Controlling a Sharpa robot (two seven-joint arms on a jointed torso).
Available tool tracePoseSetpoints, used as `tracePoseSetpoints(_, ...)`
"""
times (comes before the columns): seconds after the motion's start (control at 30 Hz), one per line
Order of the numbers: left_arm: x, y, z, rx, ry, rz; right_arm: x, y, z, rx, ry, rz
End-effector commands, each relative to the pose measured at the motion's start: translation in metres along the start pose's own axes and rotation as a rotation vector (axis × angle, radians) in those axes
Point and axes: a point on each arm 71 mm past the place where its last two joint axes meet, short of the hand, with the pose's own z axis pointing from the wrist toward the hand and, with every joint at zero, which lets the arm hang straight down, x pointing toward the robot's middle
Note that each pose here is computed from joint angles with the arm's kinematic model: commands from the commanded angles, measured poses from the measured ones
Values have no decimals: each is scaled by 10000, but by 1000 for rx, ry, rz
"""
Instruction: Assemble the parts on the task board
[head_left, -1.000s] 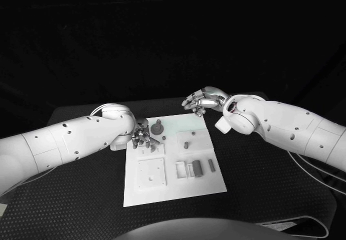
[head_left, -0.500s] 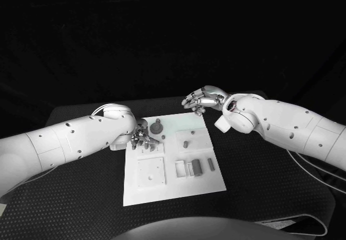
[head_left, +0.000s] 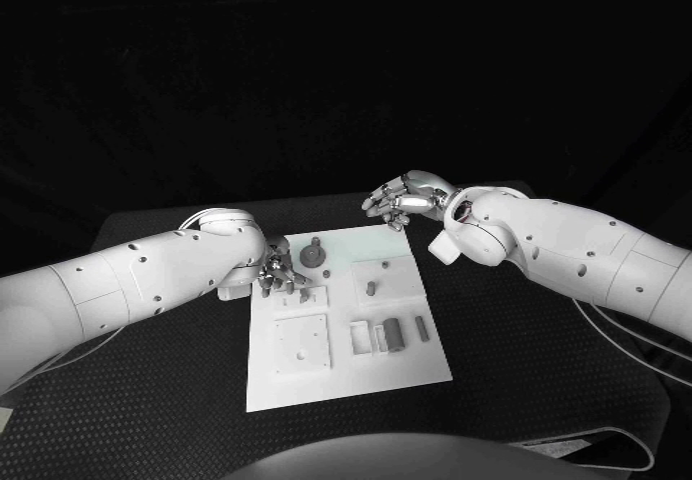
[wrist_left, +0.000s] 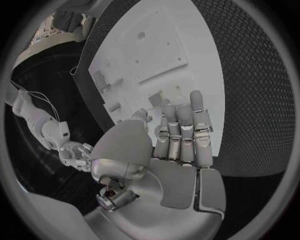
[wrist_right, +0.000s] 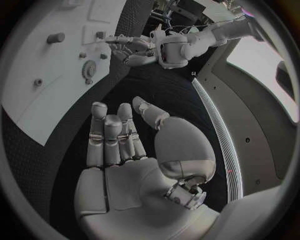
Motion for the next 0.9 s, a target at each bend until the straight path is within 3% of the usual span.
tracePoseSetpoints(0.03, -23, 16, -1, 40, -12, -90, 3, 3, 0, -6, 3, -3)
tracePoseSetpoints(0.1, -31, 36, -1, 51, -13, -168, -2, 0, -4, -6, 1, -3)
tracePoseSetpoints(0.23, -18, 41, -6, 79, 15, -244, -5, -1, -5, -5, 0, -3)
tracePoseSetpoints(0.4, -29, 72, -14, 91, 8, -320, -6, -2, -6, -5, 0, -3)
tracePoseSetpoints(0.7, -90, 317, -50, 84, -41, -551, -22, -14, -15, -2, -3, -3)
tracePoseSetpoints(0.9, -56, 299, -77, 114, -13, -572, -19, -12, -14, -3, -2, -2)
